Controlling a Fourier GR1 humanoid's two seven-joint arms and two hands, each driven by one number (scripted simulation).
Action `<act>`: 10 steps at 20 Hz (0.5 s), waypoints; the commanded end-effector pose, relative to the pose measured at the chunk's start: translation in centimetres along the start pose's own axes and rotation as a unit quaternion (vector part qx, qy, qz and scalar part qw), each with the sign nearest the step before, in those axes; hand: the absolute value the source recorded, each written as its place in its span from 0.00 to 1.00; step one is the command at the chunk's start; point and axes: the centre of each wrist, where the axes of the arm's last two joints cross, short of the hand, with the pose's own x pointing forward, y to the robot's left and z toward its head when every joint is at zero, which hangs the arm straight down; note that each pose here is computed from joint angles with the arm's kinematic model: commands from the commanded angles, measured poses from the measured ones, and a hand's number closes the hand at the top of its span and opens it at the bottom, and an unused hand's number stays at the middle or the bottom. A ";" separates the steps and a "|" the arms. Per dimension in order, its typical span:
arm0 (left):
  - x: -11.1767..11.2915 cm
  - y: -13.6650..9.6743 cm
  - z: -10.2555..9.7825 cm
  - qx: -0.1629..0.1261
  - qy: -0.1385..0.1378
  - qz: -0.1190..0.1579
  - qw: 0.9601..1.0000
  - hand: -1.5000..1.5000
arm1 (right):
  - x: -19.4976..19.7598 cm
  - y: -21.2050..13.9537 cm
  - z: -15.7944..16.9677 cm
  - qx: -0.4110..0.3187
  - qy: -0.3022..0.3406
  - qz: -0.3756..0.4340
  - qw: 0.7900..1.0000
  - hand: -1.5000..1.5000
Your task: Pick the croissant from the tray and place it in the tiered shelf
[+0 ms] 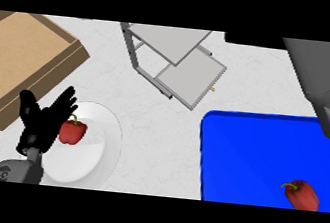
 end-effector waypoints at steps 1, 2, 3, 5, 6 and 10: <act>-0.1 -0.2 -0.2 -0.005 0.017 0.000 1.000 0.50 | -1.1 0.5 -0.1 -0.002 -0.007 0.001 1.000 1.00; 0.9 -0.3 -0.6 -0.017 0.005 0.004 1.000 0.50 | -0.1 -0.4 -0.6 -0.021 -0.013 0.003 1.000 1.00; -1.0 -0.4 0.4 -0.011 0.010 0.002 1.000 0.50 | -0.9 -0.5 -0.1 -0.010 -0.015 -0.003 1.000 1.00; -1.0 -0.5 -0.5 -0.010 0.001 -0.009 1.000 0.50 | -0.9 1.1 -0.9 -0.016 -0.023 -0.011 1.000 1.00; -0.5 0.8 -0.4 -0.004 0.014 0.004 1.000 0.50 | -0.5 0.5 -1.0 -0.009 -0.035 -0.020 0.999 1.00; -1.3 -1.2 0.8 -0.014 0.012 -0.005 1.000 0.50 | -1.7 -0.5 0.1 -0.011 -0.029 -0.007 0.999 1.00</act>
